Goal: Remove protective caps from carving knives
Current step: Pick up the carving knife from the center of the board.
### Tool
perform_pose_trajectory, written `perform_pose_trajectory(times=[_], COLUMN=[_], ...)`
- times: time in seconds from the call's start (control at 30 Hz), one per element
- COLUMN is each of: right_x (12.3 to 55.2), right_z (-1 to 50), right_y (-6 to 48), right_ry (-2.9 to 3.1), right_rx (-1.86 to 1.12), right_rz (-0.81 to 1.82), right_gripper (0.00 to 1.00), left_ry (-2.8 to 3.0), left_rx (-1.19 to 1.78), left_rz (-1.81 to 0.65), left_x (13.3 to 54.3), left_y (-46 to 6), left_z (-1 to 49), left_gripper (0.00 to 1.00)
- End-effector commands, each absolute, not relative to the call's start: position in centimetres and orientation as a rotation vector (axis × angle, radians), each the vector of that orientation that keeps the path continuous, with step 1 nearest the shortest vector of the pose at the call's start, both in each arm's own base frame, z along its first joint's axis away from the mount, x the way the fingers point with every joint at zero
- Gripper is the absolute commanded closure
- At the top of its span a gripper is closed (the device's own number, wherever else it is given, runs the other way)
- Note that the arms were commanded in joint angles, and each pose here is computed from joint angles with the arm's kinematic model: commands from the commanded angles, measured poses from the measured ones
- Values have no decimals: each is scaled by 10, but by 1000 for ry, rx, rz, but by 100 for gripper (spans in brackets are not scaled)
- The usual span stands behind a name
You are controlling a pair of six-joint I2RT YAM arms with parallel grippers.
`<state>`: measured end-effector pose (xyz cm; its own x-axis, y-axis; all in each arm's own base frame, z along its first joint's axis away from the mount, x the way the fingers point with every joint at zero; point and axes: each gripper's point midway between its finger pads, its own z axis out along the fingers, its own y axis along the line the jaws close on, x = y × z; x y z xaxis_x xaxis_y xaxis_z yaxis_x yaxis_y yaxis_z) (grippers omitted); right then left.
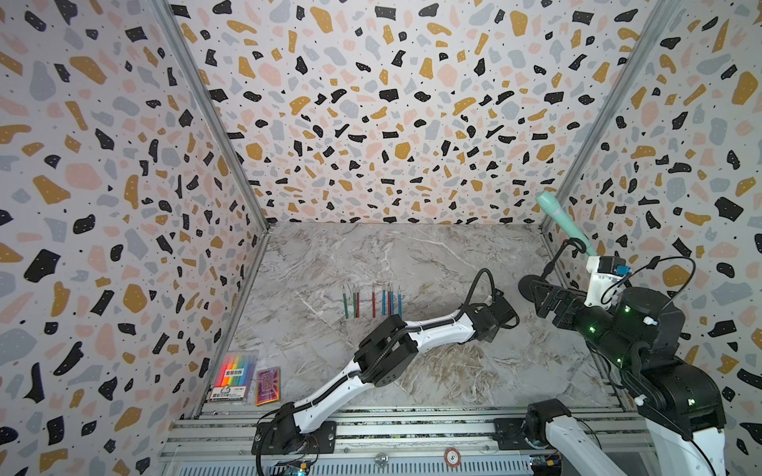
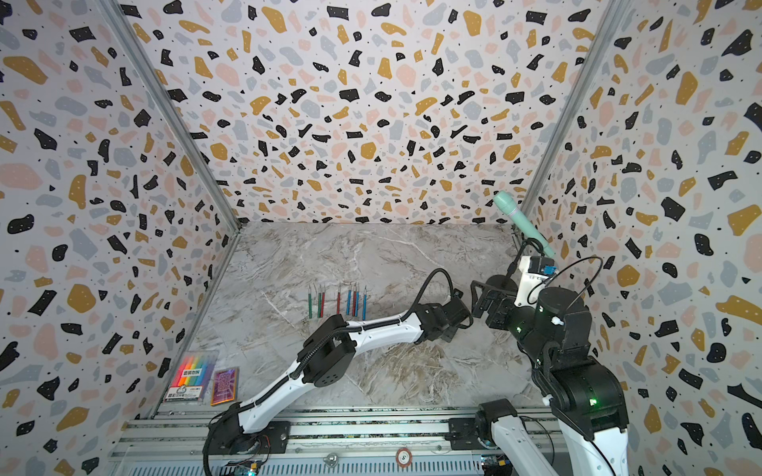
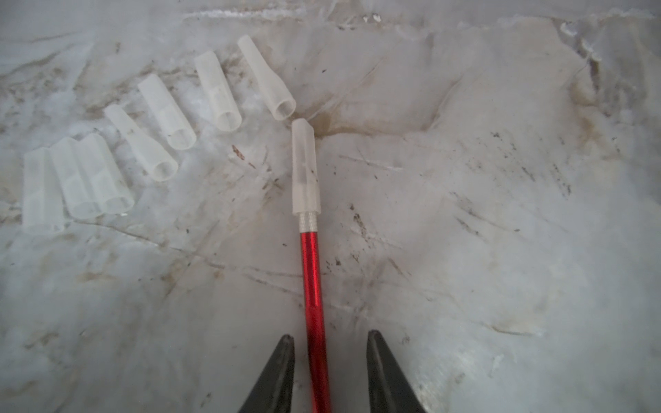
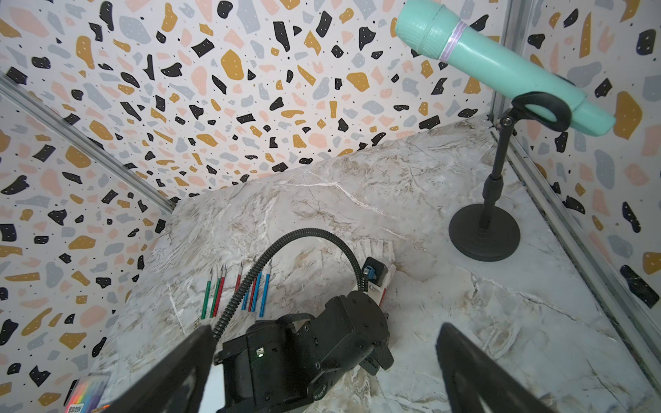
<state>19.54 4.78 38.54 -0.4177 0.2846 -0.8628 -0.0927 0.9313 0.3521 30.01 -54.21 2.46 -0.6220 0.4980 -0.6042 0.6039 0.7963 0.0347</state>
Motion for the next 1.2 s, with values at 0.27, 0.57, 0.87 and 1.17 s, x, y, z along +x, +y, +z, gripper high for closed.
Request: perform_pose_trajectory(times=[0.27,0.57,0.87,1.17], right_x=[188,191,210,244], right_z=[394,386,363,341], right_y=[48,47,76,112], right_ry=[1940,1961,2064,2120], right_rx=[145,156,79,2], right_rz=[445,435,558,739], right_gripper=[1,0,1,7], left_ry=[2462,2385,2264,2176], left_rx=[897,849,661,445], left_rz=[-59,-181,-504,-836], left_x=[294,295,265,232], left_y=[-509,-509,-466,-421], left_z=[-14,66,164,216], left_gripper=[100,100,100,100])
